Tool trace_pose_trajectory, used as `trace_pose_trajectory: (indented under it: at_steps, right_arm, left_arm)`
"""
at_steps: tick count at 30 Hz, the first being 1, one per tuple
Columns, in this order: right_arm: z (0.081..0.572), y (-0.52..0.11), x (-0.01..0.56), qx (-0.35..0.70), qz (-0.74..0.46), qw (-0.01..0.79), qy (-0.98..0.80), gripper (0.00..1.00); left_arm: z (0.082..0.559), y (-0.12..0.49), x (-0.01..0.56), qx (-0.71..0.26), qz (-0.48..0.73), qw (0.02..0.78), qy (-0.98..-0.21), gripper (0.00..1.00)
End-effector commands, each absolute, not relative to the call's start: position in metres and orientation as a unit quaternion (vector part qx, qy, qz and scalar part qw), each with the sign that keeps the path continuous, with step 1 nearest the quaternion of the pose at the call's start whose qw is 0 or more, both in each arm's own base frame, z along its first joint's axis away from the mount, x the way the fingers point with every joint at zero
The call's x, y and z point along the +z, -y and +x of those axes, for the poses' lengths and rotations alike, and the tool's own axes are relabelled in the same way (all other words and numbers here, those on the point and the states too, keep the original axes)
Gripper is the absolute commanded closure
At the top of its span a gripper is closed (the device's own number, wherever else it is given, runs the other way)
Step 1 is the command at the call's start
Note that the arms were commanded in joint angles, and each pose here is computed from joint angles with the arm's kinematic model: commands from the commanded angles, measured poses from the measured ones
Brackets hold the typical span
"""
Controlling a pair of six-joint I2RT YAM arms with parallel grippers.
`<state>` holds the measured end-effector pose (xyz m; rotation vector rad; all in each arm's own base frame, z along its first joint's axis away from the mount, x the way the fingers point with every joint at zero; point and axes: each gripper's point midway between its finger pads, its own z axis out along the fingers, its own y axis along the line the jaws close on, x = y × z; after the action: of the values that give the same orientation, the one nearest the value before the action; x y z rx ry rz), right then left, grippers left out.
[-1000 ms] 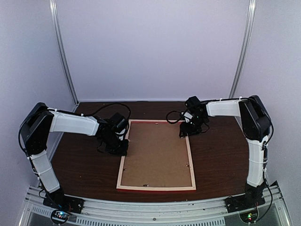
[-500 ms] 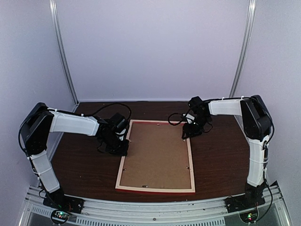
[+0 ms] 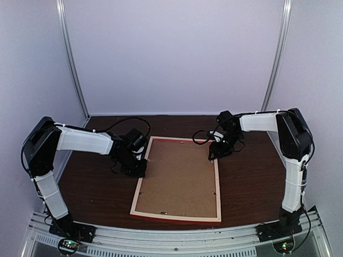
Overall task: Put the photo into the frame
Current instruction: Press the fastener onto the backboard.
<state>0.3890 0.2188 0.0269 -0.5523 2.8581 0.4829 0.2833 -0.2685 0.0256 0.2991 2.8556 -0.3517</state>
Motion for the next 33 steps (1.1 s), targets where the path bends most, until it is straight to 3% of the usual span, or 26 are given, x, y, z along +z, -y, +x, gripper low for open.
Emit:
trace_pose_trajectory:
  at_steps: [1,17,33]
  right_arm:
    - [0.367,-0.21,0.02,0.163,-0.186,0.06,-0.967,0.48]
    - [0.351,-0.191,0.012,0.121,-0.227,0.042,-0.965,0.48]
    - [0.363,-0.188,0.008,0.132,-0.219,0.043,-0.966,0.62]
  left_arm:
    - [0.278,0.286,0.029,-0.144,0.138,0.12,-0.973,0.82]
    - [0.277,0.284,0.028,-0.141,0.137,0.119,-0.973,0.82]
    - [0.277,0.284,0.028,-0.141,0.139,0.119,-0.973,0.82]
